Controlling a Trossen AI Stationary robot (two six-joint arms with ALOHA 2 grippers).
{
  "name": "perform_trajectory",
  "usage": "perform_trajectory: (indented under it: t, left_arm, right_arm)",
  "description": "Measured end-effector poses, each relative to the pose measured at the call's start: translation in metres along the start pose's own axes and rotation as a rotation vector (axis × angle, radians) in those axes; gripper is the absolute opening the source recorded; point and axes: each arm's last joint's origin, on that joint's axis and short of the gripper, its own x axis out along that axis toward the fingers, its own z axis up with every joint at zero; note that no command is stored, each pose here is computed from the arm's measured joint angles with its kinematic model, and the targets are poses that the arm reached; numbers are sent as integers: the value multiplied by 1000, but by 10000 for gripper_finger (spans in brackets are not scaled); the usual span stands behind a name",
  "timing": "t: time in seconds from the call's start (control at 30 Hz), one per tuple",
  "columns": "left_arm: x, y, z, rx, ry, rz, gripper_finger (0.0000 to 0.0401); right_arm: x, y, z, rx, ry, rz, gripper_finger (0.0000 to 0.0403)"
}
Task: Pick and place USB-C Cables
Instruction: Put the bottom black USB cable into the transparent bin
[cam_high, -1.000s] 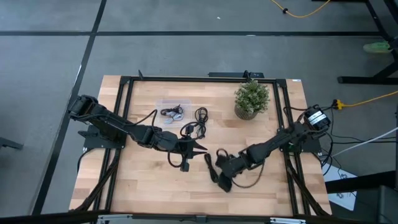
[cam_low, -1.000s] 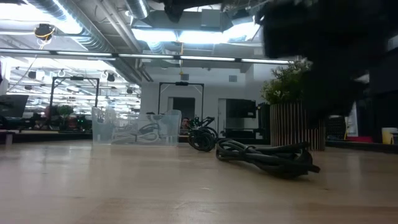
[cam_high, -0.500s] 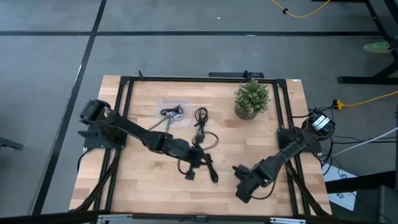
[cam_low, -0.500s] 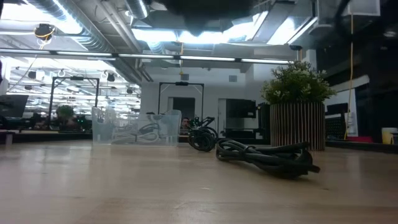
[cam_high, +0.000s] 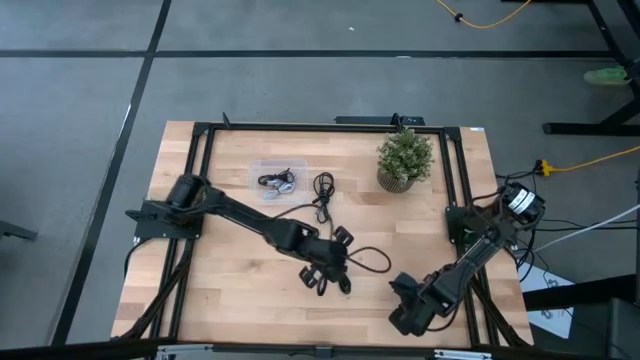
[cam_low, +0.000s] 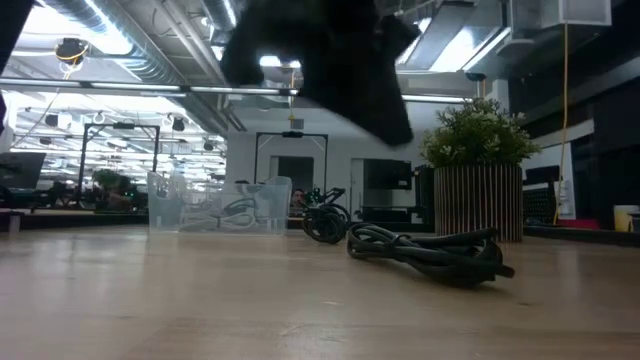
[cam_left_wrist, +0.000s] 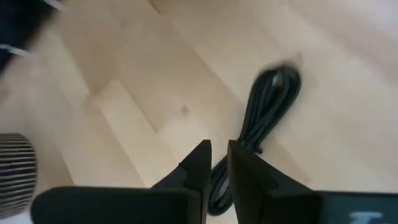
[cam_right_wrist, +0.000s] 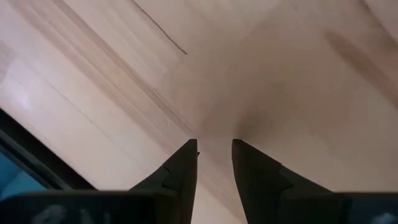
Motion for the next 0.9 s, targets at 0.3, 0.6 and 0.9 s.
perform_trajectory:
  t: [0.3,0.6,0.9]
  left_arm:
    - [28,1,-1,126,100,-68,87]
    - [33,-3,-4,142,105,-123,111]
    - [57,-6,-14,211,137,-132,111]
  right_arm:
    - [0,-2,-7,35,-14,-13,106]
    - [0,-4,-7,34,-19,-28,106]
    - [0,-4,-7,35,-19,-30,106]
